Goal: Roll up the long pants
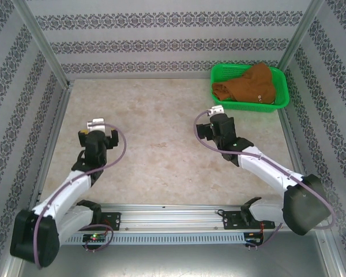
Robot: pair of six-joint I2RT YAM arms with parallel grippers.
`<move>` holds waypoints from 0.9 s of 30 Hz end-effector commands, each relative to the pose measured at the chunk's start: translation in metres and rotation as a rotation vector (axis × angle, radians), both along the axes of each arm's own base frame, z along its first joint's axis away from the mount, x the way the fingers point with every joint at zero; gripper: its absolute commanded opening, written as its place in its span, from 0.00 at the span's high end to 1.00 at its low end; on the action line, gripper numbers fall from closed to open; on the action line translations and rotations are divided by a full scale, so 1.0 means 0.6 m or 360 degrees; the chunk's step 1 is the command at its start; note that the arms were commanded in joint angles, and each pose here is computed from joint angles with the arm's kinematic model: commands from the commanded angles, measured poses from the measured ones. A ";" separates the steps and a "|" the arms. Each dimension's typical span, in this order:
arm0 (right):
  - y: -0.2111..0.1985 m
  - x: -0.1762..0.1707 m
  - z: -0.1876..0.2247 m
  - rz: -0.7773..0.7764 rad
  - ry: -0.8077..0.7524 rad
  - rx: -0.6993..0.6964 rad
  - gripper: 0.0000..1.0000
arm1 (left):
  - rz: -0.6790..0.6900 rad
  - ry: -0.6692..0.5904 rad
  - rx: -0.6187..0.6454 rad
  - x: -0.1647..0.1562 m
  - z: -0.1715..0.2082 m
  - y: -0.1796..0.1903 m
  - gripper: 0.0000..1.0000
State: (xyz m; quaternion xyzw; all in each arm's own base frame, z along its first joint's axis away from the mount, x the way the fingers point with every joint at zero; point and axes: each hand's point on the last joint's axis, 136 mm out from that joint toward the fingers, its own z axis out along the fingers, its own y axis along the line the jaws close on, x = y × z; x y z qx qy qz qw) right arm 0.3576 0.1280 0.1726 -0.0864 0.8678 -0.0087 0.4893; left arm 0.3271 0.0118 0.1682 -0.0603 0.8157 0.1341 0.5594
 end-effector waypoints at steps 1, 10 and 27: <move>0.014 -0.008 0.007 0.0055 -0.0082 0.0064 0.02 | 0.0090 -0.0169 0.0118 0.009 0.020 0.026 0.00; -0.010 -0.007 0.006 0.0012 -0.0175 0.0053 0.03 | -0.0043 -0.0073 0.0008 0.102 -0.098 0.008 0.00; -0.208 -0.020 -0.050 -0.0435 -0.0406 -0.0033 0.07 | -0.0233 0.0010 -0.0106 0.105 -0.138 -0.008 0.00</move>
